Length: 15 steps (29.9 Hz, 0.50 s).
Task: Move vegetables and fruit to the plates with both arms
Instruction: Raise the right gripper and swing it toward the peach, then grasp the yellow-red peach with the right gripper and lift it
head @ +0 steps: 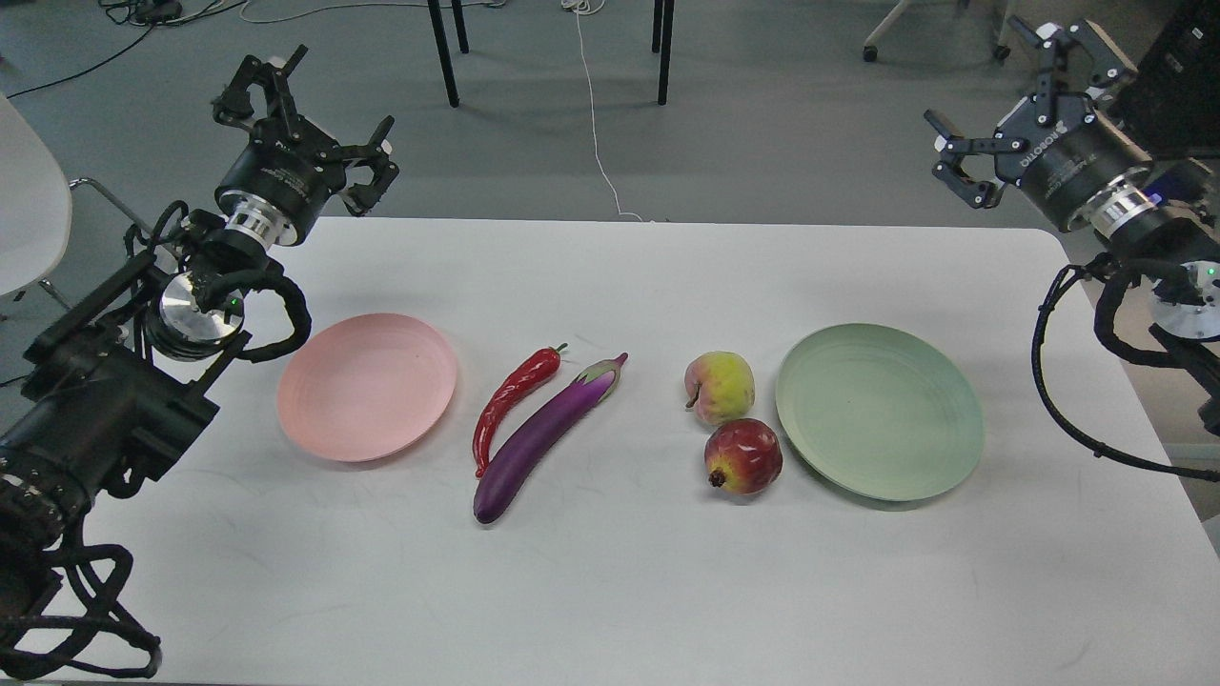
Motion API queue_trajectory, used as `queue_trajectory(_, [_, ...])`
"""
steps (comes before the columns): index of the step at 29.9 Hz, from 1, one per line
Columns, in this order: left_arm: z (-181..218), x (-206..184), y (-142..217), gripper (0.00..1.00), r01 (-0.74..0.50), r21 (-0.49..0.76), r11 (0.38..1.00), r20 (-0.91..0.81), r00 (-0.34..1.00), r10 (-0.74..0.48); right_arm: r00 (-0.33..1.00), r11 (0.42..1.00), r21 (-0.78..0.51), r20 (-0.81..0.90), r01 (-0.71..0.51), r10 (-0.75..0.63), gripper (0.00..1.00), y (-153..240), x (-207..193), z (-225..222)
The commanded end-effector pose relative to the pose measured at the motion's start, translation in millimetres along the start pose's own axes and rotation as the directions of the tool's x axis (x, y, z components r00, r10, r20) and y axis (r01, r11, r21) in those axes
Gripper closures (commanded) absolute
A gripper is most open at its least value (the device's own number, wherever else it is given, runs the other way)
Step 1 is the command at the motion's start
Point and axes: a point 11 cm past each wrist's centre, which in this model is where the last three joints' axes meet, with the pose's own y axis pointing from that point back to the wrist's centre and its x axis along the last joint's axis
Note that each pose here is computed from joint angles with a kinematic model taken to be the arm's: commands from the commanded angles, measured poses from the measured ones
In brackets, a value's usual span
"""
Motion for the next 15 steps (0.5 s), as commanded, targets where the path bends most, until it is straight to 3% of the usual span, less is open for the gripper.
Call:
queue_trajectory(1, [5, 3, 2, 0.01, -0.004, -0.003, 1.000, 0.010, 1.000, 0.004, 0.959, 0.984, -0.146, -0.250, 0.101, -0.135, 0.01, -23, -29, -13])
queue_trajectory(8, [22, 11, 7, 0.01, -0.021, -0.022, 1.000, 0.042, 0.999, 0.022, 0.635, 0.842, -0.508, -0.594, 0.182, -0.495, 0.01, -65, -96, 2])
queue_trajectory(15, [42, 17, 13, 0.01, -0.033, -0.044, 0.998, 0.076, 0.996, 0.036, 0.219, 0.628, -0.772, -0.600, 0.096, -0.770, 0.02, -71, -132, 67])
